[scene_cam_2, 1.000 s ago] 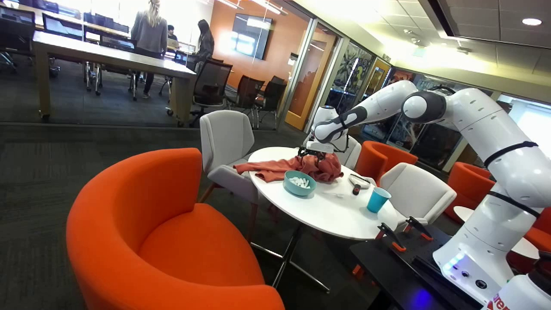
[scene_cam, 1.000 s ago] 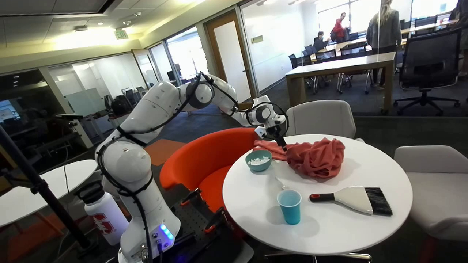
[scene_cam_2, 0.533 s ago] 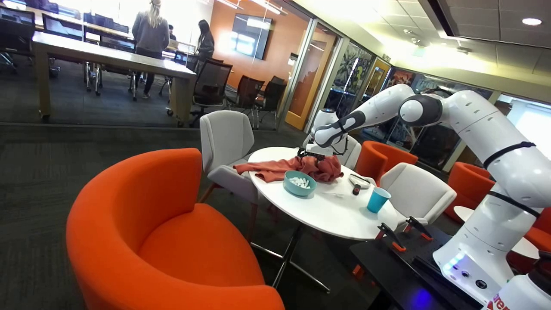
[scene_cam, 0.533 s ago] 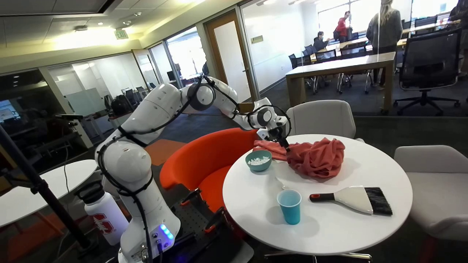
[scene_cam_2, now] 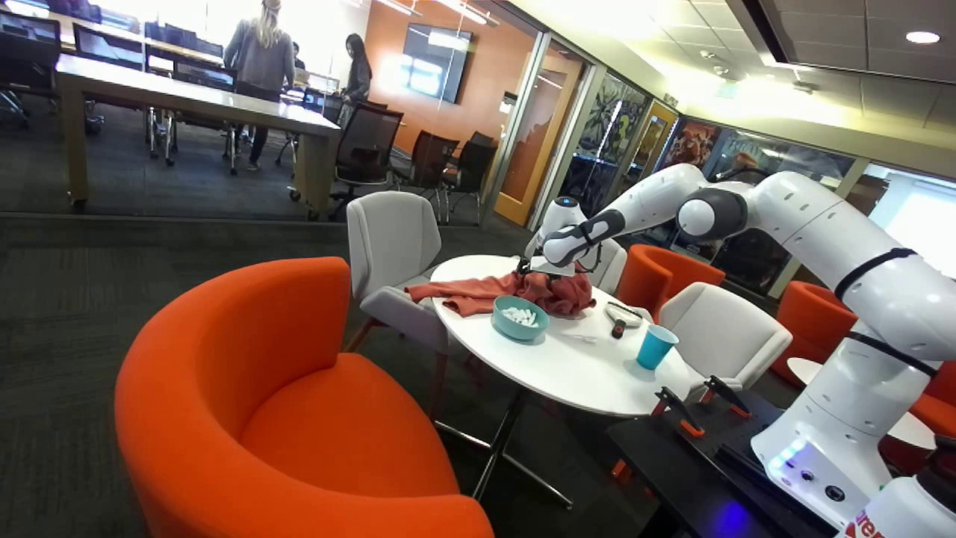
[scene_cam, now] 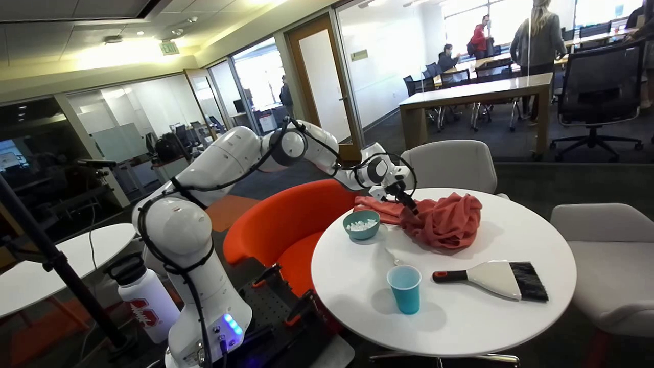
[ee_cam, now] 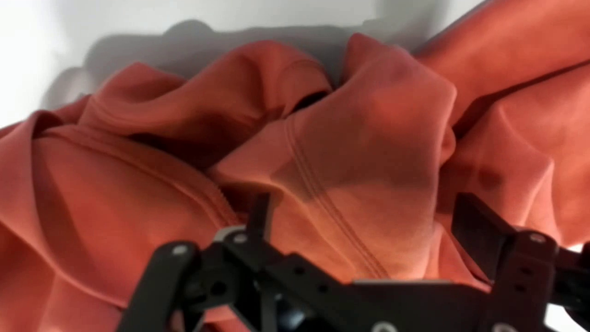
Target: Put the sweatshirt on the armrest of the orange chair
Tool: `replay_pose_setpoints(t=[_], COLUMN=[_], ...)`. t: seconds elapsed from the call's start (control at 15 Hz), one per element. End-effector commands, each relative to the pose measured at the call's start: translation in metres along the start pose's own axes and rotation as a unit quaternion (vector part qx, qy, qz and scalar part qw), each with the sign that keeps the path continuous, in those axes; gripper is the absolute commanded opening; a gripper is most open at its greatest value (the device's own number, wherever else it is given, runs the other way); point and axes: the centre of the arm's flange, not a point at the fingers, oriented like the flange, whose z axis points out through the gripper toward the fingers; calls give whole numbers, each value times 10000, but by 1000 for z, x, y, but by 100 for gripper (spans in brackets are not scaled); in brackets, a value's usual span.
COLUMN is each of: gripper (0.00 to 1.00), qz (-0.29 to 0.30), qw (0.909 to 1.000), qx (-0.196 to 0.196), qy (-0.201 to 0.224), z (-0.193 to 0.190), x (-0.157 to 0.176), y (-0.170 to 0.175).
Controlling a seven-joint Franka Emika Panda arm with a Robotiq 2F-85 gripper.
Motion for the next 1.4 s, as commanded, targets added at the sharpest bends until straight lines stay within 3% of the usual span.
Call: replay_pose_setpoints(t=[0.0, 0.07, 0.2, 0.8, 0.87, 1.07, 1.33], gripper=[97, 73, 72, 4, 0, 2, 2], qz=[-21, -29, -52, -35, -6, 203, 541], qw=[9995, 9994, 9992, 9985, 9983, 9980, 9972], qx=[-158, -188, -233, -503, -543, -579, -303], qy=[255, 283, 333, 227, 195, 170, 428], z=[14, 15, 19, 26, 23, 7, -42], x=[19, 21, 23, 24, 25, 30, 45], y=[-13, -14, -15, -14, -13, -10, -10])
